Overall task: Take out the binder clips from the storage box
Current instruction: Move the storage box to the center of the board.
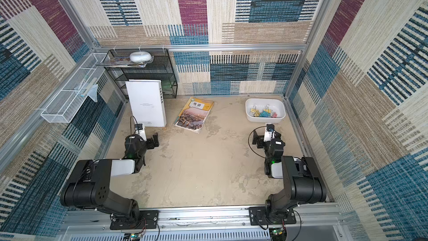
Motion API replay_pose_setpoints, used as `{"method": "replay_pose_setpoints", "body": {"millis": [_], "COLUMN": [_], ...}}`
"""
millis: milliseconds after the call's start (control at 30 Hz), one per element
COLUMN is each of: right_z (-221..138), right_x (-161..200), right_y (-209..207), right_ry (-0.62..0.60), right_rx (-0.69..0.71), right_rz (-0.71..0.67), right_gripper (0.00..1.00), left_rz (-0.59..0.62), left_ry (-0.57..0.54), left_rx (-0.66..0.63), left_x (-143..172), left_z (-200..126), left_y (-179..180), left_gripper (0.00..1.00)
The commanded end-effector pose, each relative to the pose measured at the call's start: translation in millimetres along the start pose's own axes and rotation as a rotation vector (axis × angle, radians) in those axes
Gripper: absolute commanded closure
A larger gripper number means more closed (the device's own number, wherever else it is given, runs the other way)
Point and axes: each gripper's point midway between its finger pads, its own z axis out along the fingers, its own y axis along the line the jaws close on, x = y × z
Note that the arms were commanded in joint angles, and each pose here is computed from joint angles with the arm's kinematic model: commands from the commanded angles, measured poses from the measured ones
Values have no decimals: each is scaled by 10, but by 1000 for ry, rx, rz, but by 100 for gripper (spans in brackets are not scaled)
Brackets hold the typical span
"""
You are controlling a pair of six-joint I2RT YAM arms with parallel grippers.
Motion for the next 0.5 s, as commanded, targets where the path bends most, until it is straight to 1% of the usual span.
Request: {"method": "replay_pose_setpoints", "body": {"millis": [0,467], "right_z": [5,5], "right_x": [-55,-54], "right_y": [-3,2], "right_ry": [-18,-18], "right_rx": [1,0], "right_rz": [-1,-1], "right_gripper": [1,1], "left_rz": [1,-2], "left_ry": [-7,-9], "left_rx": [13,13], "left_x": [-37,-46], "left_z": [10,16], "left_y": [-17,-9], "left_gripper": [1,1]}}
